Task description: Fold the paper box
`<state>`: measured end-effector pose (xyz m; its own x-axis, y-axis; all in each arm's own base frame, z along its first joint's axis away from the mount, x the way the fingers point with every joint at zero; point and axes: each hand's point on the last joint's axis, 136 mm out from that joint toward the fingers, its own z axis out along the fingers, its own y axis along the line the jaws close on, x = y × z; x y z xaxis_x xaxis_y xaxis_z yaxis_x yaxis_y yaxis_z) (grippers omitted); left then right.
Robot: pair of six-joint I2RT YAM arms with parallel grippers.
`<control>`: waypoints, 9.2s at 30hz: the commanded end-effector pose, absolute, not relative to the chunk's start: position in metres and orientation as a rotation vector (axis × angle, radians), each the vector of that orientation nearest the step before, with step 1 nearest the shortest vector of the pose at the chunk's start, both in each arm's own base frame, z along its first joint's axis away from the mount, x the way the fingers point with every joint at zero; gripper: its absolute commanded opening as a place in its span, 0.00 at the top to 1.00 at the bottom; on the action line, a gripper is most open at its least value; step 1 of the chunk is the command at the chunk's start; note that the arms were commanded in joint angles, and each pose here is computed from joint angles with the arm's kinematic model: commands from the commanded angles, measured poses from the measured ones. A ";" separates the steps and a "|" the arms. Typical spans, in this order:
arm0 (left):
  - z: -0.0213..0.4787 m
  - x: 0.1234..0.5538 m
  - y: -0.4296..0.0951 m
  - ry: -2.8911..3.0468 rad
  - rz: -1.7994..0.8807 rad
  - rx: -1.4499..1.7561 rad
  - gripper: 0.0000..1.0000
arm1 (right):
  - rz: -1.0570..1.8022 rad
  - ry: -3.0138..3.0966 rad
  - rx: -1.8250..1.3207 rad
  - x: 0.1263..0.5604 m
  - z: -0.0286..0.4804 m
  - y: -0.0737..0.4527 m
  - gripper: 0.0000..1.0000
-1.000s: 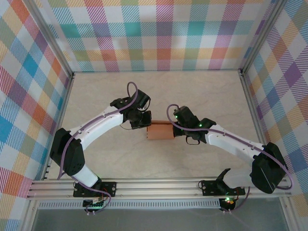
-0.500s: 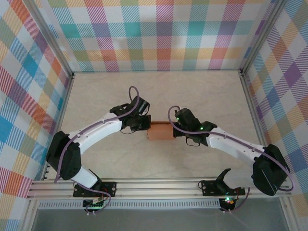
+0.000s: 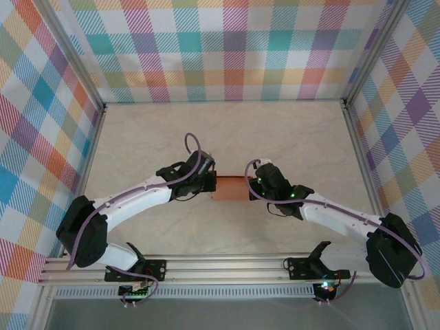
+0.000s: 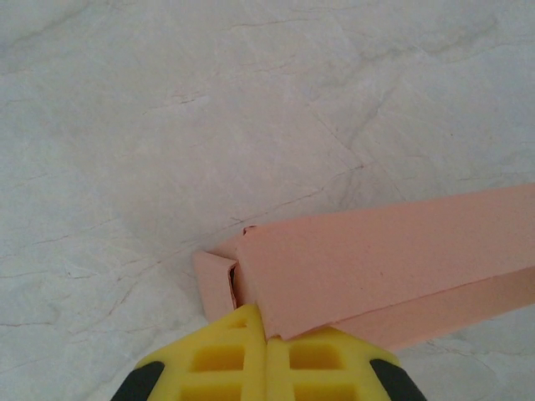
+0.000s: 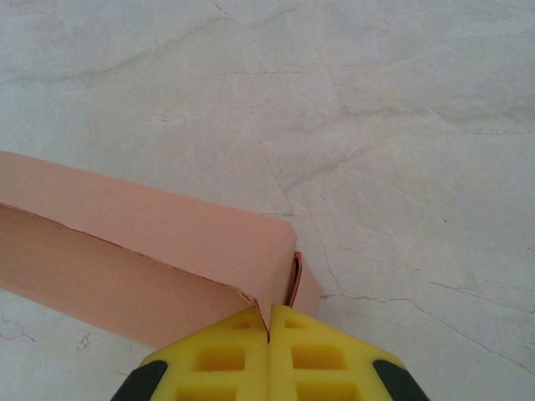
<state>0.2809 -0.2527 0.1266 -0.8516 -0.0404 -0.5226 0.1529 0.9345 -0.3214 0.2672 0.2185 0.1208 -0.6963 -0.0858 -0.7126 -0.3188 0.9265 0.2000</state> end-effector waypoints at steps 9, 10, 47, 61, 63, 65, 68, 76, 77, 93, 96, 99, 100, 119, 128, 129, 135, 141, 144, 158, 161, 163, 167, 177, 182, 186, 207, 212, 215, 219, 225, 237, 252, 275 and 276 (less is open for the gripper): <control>0.115 0.261 -0.233 2.606 -0.312 0.188 1.00 | 0.397 2.359 -0.358 0.252 0.105 0.219 1.00; 0.115 0.260 -0.230 2.611 -0.295 0.195 1.00 | 0.388 2.356 -0.361 0.252 0.107 0.218 1.00; 0.089 0.257 -0.226 2.586 -0.107 0.260 1.00 | 0.480 2.141 -0.412 0.253 0.174 0.222 0.43; 0.087 0.256 -0.230 2.581 -0.125 0.269 1.00 | 0.381 2.392 -0.307 0.287 0.153 0.243 0.36; 0.089 0.256 -0.231 2.576 -0.129 0.273 1.00 | 0.354 2.427 -0.307 0.286 0.140 0.240 0.38; 0.090 0.256 -0.230 2.573 -0.124 0.274 1.00 | 0.328 2.464 -0.298 0.283 0.127 0.235 0.40; 0.091 0.256 -0.228 2.568 -0.114 0.279 1.00 | 0.315 2.523 -0.284 0.275 0.109 0.230 0.44; 0.102 0.249 -0.221 2.553 -0.124 0.312 0.76 | 0.319 2.550 -0.265 0.271 0.101 0.228 0.46; 0.104 0.248 -0.220 2.550 -0.123 0.319 0.72 | 0.320 2.549 -0.264 0.272 0.101 0.229 0.46; 0.131 0.240 -0.232 2.591 -0.310 0.493 0.42 | 0.301 2.585 -0.233 0.272 0.092 0.228 0.46; 0.144 0.239 -0.237 2.564 -0.476 0.462 0.36 | 0.301 2.583 -0.233 0.272 0.092 0.228 0.46; 0.166 0.247 -0.244 2.487 -0.668 0.364 0.18 | 0.307 2.577 -0.239 0.272 0.094 0.229 0.45; 0.172 0.252 -0.244 2.462 -0.701 0.326 0.14 | 0.311 2.576 -0.240 0.272 0.095 0.230 0.45; 0.081 0.278 -0.214 2.622 -0.627 -0.025 0.48 | 0.347 2.571 -0.248 0.272 0.096 0.234 0.44; 0.039 0.263 -0.200 2.669 -0.584 -0.075 0.54 | 0.572 2.559 -0.215 0.274 0.116 0.249 0.38; 0.038 0.263 -0.200 2.673 -0.579 -0.079 0.54 | 0.622 2.544 -0.202 0.275 0.123 0.252 0.37; 0.037 0.264 -0.201 2.677 -0.584 -0.074 0.54 | 0.848 2.498 -0.072 0.276 0.142 0.247 0.37; 0.034 0.259 -0.200 2.688 -0.590 -0.068 0.54 | 0.818 2.558 0.026 0.271 0.120 0.230 0.37; 0.034 0.254 -0.198 2.688 -0.598 -0.070 0.54 | 0.811 2.565 0.077 0.272 0.117 0.225 0.40; 0.028 0.243 -0.187 2.697 -0.571 -0.077 0.56 | 0.852 2.605 0.198 0.266 0.097 0.210 0.50; 0.026 0.242 -0.187 2.700 -0.568 -0.076 0.56 | 0.841 2.636 0.210 0.261 0.082 0.207 0.60; 0.024 0.242 -0.186 2.702 -0.560 -0.075 0.56 | 0.830 2.660 0.219 0.257 0.073 0.205 0.68; 0.018 0.240 -0.184 2.718 -0.541 -0.073 0.56 | 0.834 2.673 0.225 0.252 0.069 0.204 0.82; 0.010 0.237 -0.187 2.717 -0.585 -0.076 0.79 | 0.860 2.653 0.220 0.253 0.076 0.206 0.97; 0.012 0.238 -0.187 2.706 -0.589 -0.071 0.85 | 0.876 2.613 0.167 0.258 0.089 0.209 0.87; 0.017 0.241 -0.187 2.709 -0.564 -0.057 0.75 | 0.849 2.547 0.069 0.268 0.109 0.211 0.58; 0.121 0.311 -0.228 2.592 -0.619 0.074 0.13 | 0.640 2.157 -0.990 0.284 0.173 0.230 0.00; 0.152 0.330 -0.216 2.545 -0.702 0.009 0.03 | 0.673 2.168 -1.071 0.281 0.160 0.236 0.00; 0.163 0.336 -0.201 2.533 -0.662 -0.010 0.01 | 0.660 2.187 -1.111 0.280 0.152 0.237 0.02; 0.170 0.335 -0.185 2.505 -0.631 -0.028 0.00 | 0.606 2.224 -1.216 0.275 0.138 0.238 0.03; 0.165 0.325 -0.172 2.521 -0.582 -0.018 0.00 | 0.571 2.250 -1.361 0.270 0.124 0.247 0.08; 0.157 0.318 -0.171 2.552 -0.575 0.036 0.00 | 0.538 2.301 -1.494 0.266 0.105 0.256 0.32; 0.153 0.317 -0.174 2.567 -0.591 0.064 0.00 | 0.437 2.300 -1.477 0.269 0.115 0.248 0.67; 0.150 0.297 -0.142 2.497 -0.473 -0.021 0.00 | -0.609 2.043 -1.031 0.463 0.133 0.217 0.74; 0.150 0.295 -0.141 2.491 -0.469 -0.025 0.00 | -0.643 2.037 -1.029 0.468 0.128 0.217 0.74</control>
